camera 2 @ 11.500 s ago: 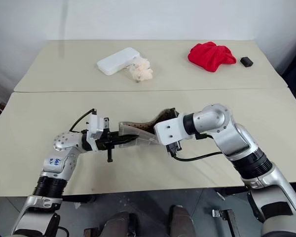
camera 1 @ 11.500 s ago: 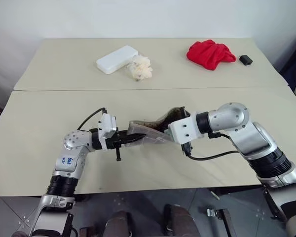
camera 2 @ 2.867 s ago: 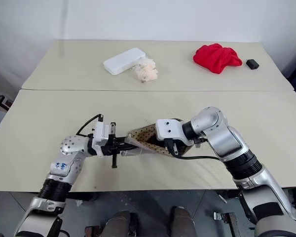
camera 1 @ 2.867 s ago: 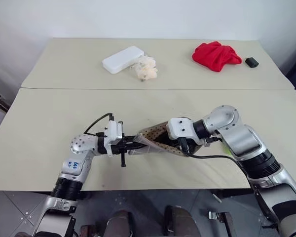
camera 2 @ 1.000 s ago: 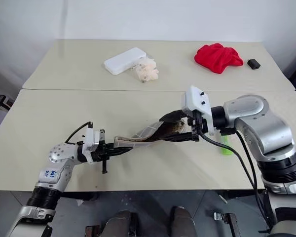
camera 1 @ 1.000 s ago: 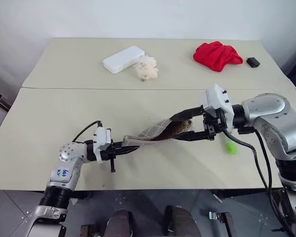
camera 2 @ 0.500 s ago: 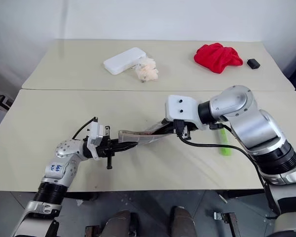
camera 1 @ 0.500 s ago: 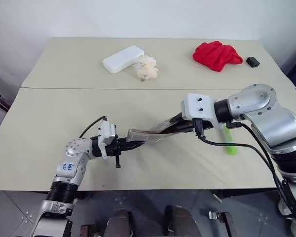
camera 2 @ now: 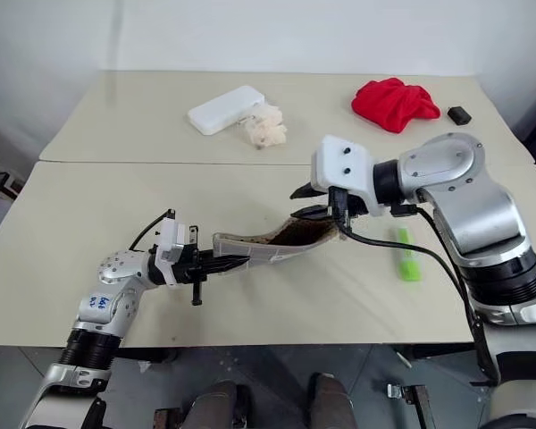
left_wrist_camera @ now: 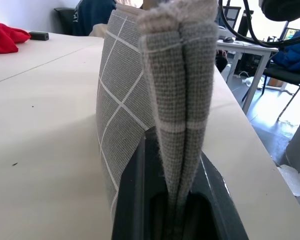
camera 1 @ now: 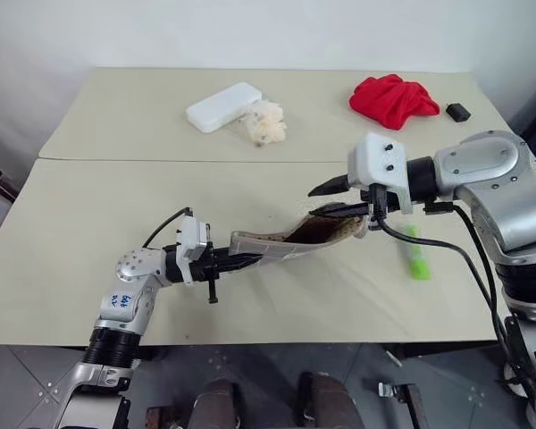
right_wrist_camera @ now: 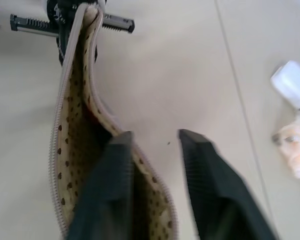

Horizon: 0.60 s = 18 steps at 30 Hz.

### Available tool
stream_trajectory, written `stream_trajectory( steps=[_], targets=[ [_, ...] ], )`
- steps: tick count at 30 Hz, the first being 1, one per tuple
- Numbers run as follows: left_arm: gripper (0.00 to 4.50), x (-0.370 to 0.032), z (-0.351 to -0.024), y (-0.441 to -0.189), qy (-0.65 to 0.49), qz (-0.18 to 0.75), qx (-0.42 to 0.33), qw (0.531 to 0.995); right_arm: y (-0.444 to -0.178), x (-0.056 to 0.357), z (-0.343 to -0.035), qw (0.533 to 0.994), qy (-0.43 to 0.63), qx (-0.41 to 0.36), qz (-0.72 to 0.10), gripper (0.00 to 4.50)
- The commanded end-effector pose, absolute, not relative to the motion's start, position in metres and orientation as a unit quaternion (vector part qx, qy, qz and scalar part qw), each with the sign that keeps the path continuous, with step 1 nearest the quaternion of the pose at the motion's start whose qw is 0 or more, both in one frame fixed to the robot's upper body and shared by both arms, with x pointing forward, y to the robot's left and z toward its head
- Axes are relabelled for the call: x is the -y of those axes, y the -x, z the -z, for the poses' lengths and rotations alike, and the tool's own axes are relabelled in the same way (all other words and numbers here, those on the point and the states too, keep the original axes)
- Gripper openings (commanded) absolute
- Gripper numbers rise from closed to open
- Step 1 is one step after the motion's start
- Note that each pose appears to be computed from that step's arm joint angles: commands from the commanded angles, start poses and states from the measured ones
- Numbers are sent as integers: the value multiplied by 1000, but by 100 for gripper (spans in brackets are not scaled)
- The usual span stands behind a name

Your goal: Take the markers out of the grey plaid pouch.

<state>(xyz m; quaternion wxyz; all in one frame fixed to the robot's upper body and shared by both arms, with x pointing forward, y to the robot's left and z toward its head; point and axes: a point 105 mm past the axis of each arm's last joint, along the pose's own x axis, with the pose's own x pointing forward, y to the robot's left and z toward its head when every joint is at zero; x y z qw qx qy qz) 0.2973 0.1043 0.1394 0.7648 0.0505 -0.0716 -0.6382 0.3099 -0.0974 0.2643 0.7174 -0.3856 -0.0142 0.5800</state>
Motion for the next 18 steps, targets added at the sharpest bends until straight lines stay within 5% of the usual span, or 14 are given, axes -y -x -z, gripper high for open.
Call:
stream_trajectory(
  steps=[1, 6, 13, 18],
  targets=[
    [0, -103, -149, -298, -53, 641, 89, 760, -298, 105, -281, 706, 379, 31, -598, 263],
    [0, -102, -148, -297, -49, 647, 85, 756, -289, 113, -275, 683, 397, -22, -612, 263],
    [0, -101, -148, -297, -48, 650, 84, 754, -286, 116, -269, 678, 418, -65, -601, 44],
    [0, -99, -147, -298, -47, 652, 83, 753, -291, 116, -257, 681, 425, -100, -588, 44]
  ],
)
